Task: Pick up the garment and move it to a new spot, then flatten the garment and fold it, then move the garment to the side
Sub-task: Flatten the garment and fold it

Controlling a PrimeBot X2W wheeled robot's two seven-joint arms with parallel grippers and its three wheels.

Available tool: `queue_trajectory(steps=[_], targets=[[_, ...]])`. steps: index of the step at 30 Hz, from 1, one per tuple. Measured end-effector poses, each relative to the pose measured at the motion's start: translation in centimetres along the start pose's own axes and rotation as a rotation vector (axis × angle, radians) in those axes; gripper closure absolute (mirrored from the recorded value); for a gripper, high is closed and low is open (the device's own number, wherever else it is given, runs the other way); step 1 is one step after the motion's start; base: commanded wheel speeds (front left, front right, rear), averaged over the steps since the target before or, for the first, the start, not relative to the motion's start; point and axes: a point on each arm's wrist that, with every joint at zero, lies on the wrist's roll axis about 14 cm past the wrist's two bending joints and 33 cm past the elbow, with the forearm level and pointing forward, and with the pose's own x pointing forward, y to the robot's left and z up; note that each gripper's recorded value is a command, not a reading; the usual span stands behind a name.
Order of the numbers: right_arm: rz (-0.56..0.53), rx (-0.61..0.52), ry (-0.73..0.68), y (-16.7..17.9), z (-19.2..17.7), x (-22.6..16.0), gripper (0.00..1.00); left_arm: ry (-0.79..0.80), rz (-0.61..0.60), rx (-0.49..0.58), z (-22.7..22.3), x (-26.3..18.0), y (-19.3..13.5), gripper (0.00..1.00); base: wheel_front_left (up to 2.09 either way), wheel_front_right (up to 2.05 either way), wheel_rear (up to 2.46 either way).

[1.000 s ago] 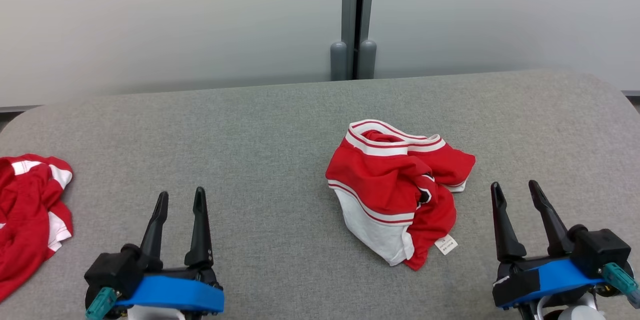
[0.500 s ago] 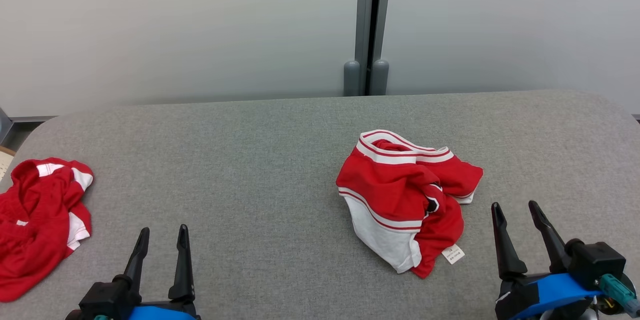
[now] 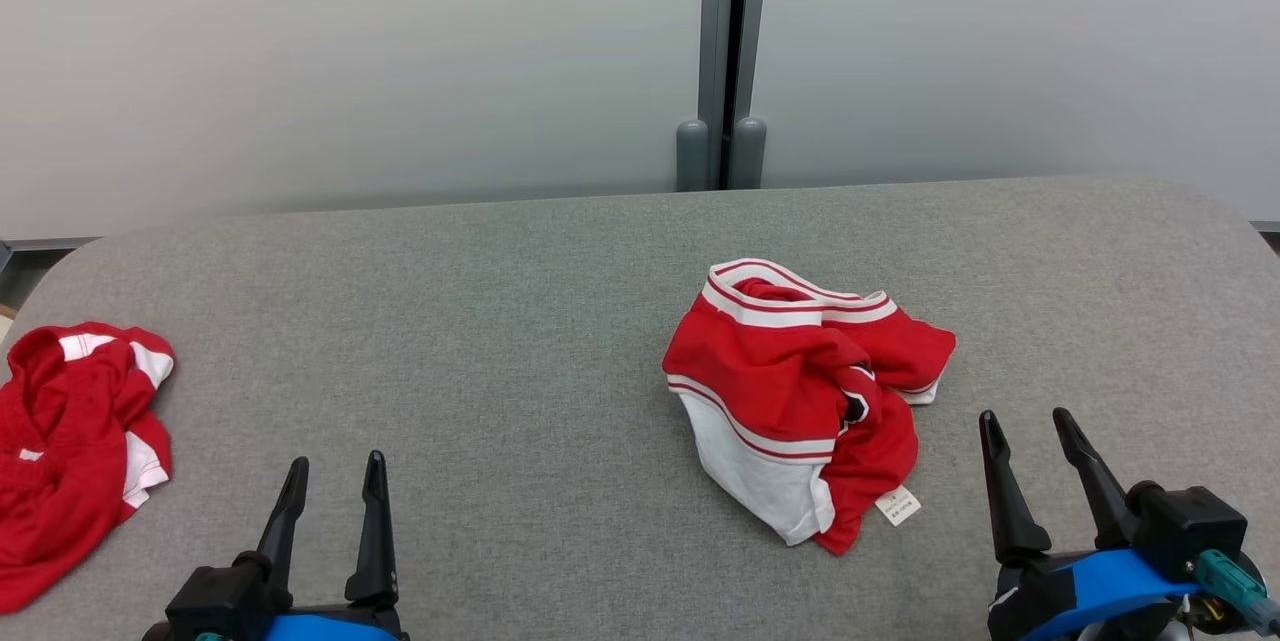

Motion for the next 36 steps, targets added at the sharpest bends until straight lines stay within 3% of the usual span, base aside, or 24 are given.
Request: queue_trajectory(steps=[11,21,28,33,34,35,36], targets=[[0.068,0.008,0.011,2.3,0.1,1.5,0.00,0.006,0.025,-0.016,-0.3,-0.3,0.5,0.00,0.00,0.00,0.00],[0.302,0.099,0.309,10.4,-4.1,4.3,0.00,0.002,0.065,-0.017,-0.2,-0.3,1.7,0.00,0.00,0.00,0.00],[0.342,0.119,0.388,12.2,-5.8,6.1,0.00,0.001,0.092,-0.019,-0.1,-0.5,2.5,0.00,0.00,0.00,0.00],[0.351,0.073,0.451,12.6,-7.5,6.9,0.00,0.000,0.105,-0.020,-0.1,-0.6,2.8,0.00,0.00,0.00,0.00],[0.356,0.065,0.457,12.8,-7.7,7.0,0.08,-0.001,0.106,-0.021,-0.1,-0.7,2.8,0.00,0.00,0.00,0.00],[0.364,0.051,0.456,13.0,-7.7,7.2,1.00,-0.001,0.108,-0.021,-0.1,-0.7,2.8,0.00,0.00,0.00,0.00],[0.372,0.041,0.460,13.3,-7.7,7.2,1.00,-0.001,0.109,-0.021,-0.1,-0.8,2.8,0.00,0.00,0.00,0.00]])
